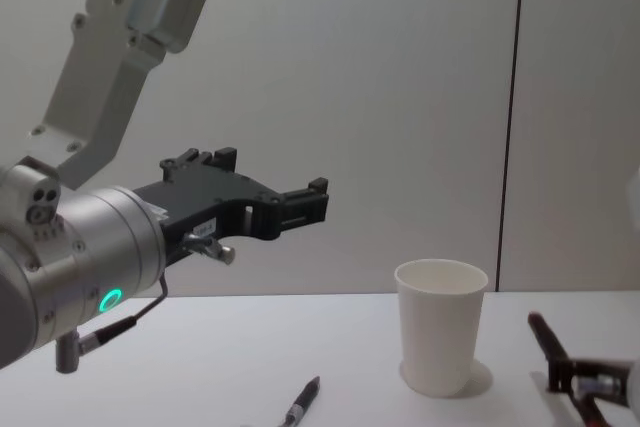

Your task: Place the pen into the pen holder.

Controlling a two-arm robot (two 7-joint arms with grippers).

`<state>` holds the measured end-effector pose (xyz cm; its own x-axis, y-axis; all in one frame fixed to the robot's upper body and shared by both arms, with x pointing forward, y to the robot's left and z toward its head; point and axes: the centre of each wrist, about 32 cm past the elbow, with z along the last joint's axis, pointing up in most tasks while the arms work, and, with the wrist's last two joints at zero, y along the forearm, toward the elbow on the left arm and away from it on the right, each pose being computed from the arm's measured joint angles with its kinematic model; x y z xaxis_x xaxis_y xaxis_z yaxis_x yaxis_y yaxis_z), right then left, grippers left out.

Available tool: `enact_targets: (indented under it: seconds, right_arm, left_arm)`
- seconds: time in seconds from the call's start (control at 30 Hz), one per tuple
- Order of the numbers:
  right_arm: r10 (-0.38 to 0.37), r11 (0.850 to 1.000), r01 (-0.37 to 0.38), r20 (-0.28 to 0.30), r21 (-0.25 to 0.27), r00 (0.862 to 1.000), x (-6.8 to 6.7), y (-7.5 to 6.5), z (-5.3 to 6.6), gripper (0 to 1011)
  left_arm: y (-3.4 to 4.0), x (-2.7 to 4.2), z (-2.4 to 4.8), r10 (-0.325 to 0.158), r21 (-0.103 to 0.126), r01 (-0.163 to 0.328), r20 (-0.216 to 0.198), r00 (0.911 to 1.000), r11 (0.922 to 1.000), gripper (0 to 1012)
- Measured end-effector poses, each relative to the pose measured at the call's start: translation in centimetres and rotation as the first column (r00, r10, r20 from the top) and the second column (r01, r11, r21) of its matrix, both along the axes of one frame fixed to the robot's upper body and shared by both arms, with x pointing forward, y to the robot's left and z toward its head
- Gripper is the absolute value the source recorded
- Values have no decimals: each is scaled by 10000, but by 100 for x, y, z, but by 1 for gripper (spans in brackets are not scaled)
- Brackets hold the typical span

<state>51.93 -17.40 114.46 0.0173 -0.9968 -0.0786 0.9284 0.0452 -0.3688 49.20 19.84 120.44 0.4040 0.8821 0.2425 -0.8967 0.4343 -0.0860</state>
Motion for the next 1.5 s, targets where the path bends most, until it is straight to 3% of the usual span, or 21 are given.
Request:
enact_targets:
  seconds: [0.23,0.47,0.67,0.8,0.83,0.9,0.93,1.1,1.2,1.23,1.33,1.37,1.4,1.43,1.5]
  right_arm:
    - [113,9999,-118,913,53,9958,-43,-27,70,166]
    - [285,9994,-313,1908,117,9812,-86,-55,136,166]
    - [516,9982,-583,2840,153,9574,-109,-78,186,166]
    - [726,9964,-831,3524,147,9330,-112,-96,217,167]
    - [726,9964,-831,3524,147,9330,-112,-96,217,167]
    - [881,9948,-1014,3973,127,9134,-104,-105,235,166]
    - [881,9948,-1014,3973,127,9134,-104,-105,235,166]
    - [1198,9906,-1370,4757,16,8714,-55,-117,268,167]
    - [1484,9859,-1667,5312,-136,8341,16,-122,275,166]
    - [1484,9859,-1667,5312,-136,8341,16,-122,275,166]
    - [1721,9815,-1896,5673,-286,8053,99,-119,269,166]
    - [1856,9787,-2015,5849,-385,7896,157,-116,263,166]
    - [1890,9781,-2042,5882,-413,7863,182,-115,258,166]
    - [2028,9751,-2154,6051,-527,7699,238,-109,263,166]
    - [2139,9728,-2231,6120,-624,7614,286,-107,239,166]
  left_arm:
    - [0,0,0,0,0,0,0,10000,10000,1003]
    - [0,0,0,-1,0,1,0,10000,10000,1003]
    - [0,0,0,0,-1,0,0,10000,10000,1003]
    - [0,0,0,0,0,0,0,10000,10000,1003]
    - [0,0,0,0,0,0,0,10000,10000,1003]
    - [0,0,0,0,-1,0,0,10000,10000,1003]
    - [0,0,0,0,0,0,0,10000,10000,1003]
    - [0,0,0,0,-1,0,0,10000,10000,1003]
    - [0,0,0,0,0,0,0,10000,10000,1003]
    - [0,0,0,0,0,0,0,10000,10000,1003]
    - [0,0,0,0,0,0,0,10000,10000,1003]
    - [0,0,0,0,0,0,1,10000,10000,1003]
    - [0,0,0,0,0,0,1,10000,10000,1003]
    - [0,0,0,0,0,0,0,10000,10000,1003]
    - [0,0,0,0,0,0,0,10000,10000,1003]
